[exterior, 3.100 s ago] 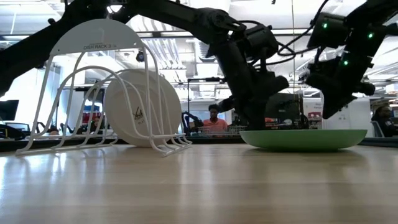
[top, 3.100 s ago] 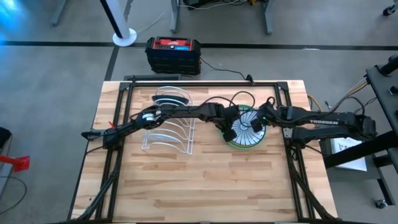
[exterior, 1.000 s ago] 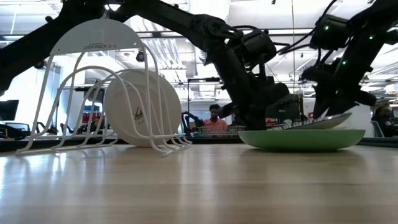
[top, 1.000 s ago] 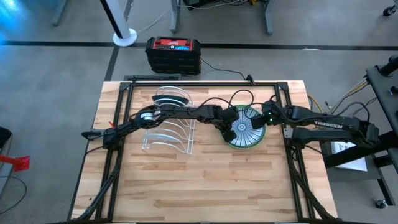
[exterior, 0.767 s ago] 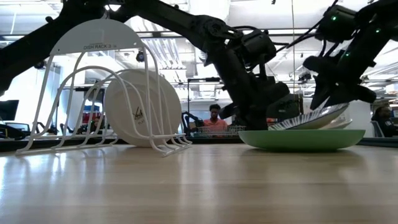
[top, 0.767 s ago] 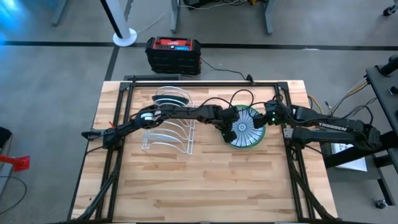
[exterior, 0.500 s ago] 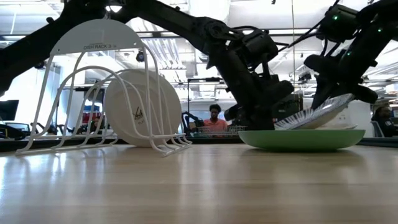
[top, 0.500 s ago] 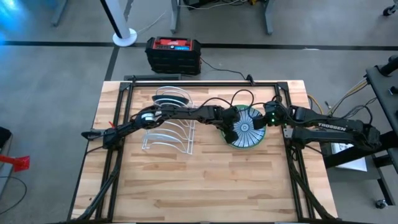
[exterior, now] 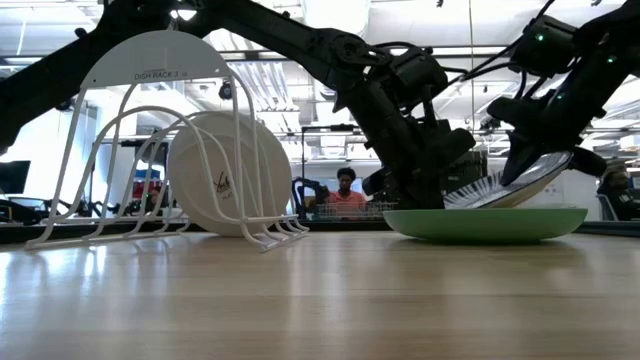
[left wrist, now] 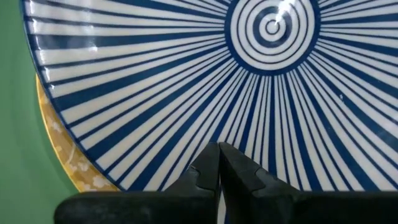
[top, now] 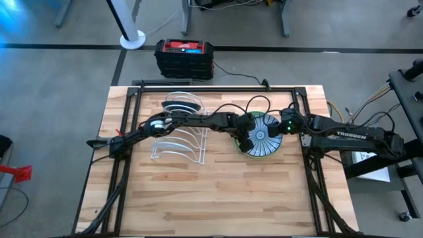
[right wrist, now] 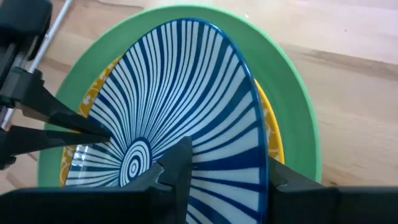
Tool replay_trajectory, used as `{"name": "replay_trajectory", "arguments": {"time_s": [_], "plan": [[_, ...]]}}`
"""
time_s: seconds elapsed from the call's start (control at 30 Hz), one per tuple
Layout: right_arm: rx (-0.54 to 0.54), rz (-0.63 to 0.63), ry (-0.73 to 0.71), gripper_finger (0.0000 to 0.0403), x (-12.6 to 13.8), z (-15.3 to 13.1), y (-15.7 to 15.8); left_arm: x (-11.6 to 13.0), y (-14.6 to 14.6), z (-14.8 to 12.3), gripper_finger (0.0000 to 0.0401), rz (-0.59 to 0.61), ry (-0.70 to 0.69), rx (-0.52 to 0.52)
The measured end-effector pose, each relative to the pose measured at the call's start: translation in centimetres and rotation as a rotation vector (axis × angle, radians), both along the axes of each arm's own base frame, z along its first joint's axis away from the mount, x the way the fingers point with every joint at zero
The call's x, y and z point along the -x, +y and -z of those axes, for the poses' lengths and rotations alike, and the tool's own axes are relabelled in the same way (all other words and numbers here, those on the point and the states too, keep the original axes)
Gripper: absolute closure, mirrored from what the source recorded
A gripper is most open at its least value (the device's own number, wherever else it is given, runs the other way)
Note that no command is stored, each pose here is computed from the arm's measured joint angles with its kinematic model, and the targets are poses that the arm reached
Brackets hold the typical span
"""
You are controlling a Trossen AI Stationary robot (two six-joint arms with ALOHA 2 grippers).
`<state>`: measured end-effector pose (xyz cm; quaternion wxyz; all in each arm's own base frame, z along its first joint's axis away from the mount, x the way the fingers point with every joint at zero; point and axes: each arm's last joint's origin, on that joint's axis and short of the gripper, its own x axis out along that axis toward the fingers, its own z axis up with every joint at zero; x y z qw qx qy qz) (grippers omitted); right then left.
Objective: Sort dishes
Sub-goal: Put the blue pattern plate in the dish rack
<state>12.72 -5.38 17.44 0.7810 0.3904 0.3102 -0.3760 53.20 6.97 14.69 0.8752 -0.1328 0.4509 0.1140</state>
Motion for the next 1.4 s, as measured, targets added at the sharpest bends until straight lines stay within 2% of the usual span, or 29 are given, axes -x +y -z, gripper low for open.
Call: {"name": "replay_trajectory", "arguments": {"time_s": [0.33, 0.63, 1.03, 1.4], "plan": [[0.072, -0.001, -0.052, 0.0364, -0.2, 0.5, -0.2, 0.0, 0.1, 0.0, 0.0401, -0.014, 0.006, -0.017], [0.134, -0.027, -0.111, 0.039, 0.5, -0.5, 0.1, -0.2, 0.1, -0.3, 0.0401, -0.026, -0.021, -0.028], [0.169, -0.056, -0.127, 0.0396, 1.2, -1.0, 0.4, -0.7, 0.0, -1.9, 0.0401, -0.02, -0.053, -0.033], [0.16, -0.061, -0.116, 0.0396, 1.2, -0.9, 0.4, -0.7, 0.0, -2.1, 0.0401, -0.019, -0.054, -0.025]]}}
